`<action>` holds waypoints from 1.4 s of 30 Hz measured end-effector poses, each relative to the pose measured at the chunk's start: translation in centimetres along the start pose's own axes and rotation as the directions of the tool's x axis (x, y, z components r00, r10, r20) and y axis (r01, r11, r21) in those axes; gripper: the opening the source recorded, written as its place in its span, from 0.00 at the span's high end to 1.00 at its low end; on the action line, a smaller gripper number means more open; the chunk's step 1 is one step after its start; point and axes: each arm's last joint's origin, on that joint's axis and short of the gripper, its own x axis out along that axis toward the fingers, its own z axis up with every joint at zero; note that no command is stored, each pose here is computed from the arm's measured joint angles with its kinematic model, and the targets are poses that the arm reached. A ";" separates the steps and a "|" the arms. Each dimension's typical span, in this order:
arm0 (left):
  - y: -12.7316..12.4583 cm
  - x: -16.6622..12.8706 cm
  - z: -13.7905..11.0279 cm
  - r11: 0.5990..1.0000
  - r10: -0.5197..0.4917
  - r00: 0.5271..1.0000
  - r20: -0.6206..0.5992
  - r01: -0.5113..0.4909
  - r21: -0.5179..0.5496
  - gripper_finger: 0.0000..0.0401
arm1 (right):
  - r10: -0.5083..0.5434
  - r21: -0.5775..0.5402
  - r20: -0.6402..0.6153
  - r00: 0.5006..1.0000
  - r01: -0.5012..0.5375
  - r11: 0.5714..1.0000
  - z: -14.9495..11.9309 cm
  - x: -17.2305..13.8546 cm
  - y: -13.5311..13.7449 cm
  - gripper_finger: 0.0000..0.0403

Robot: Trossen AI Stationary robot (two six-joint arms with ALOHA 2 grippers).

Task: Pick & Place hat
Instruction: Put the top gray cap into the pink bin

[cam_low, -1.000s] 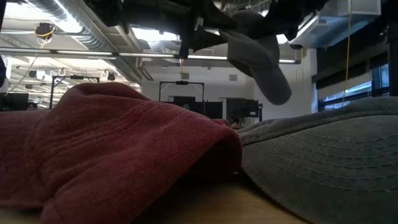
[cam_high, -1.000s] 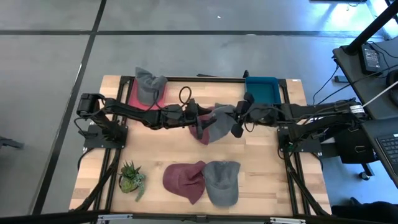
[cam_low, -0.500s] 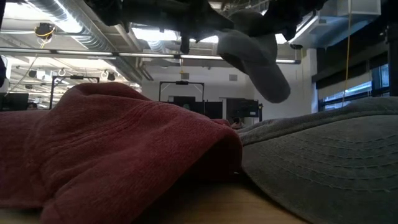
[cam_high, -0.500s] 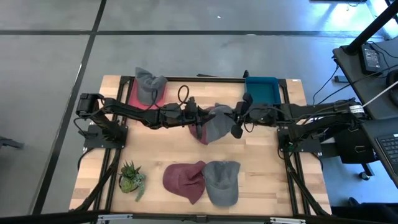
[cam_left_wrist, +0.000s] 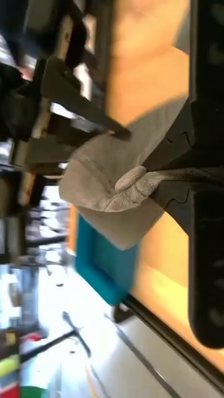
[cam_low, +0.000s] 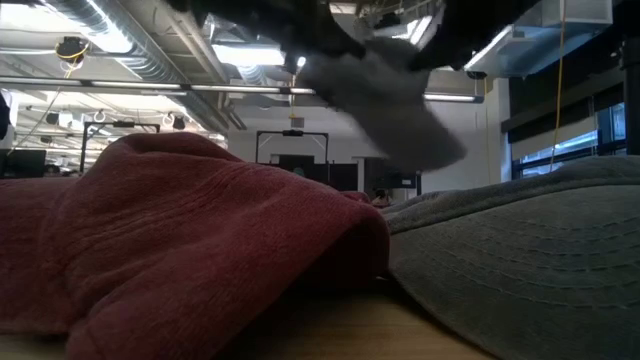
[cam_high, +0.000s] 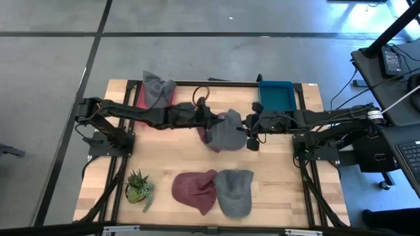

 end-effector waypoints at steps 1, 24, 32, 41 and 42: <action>0.3 -0.2 0.5 1.000 0.008 0.999 -0.046 -0.008 0.017 0.99 | -0.036 0.007 -0.035 0.999 0.037 0.999 -0.4 -0.1 -0.1 0.69; 4.4 -8.0 9.3 0.734 0.420 0.734 -0.533 0.069 0.675 0.99 | -0.332 0.138 -0.246 0.910 0.372 0.918 -8.4 -1.1 0.0 0.60; 5.8 -10.2 7.3 0.607 0.510 0.497 -0.702 0.370 0.703 0.99 | -0.328 0.185 -0.218 0.919 0.368 0.911 -9.7 -0.1 0.2 0.60; 7.2 -10.5 5.8 0.578 0.571 0.366 -0.735 0.456 0.677 0.99 | -0.319 0.212 -0.161 0.934 0.348 0.913 -9.1 0.1 0.3 0.60; 7.4 -10.4 5.4 0.591 0.561 0.353 -0.749 0.463 0.661 0.99 | -0.318 0.214 -0.160 0.934 0.347 0.913 -9.1 0.1 0.3 0.60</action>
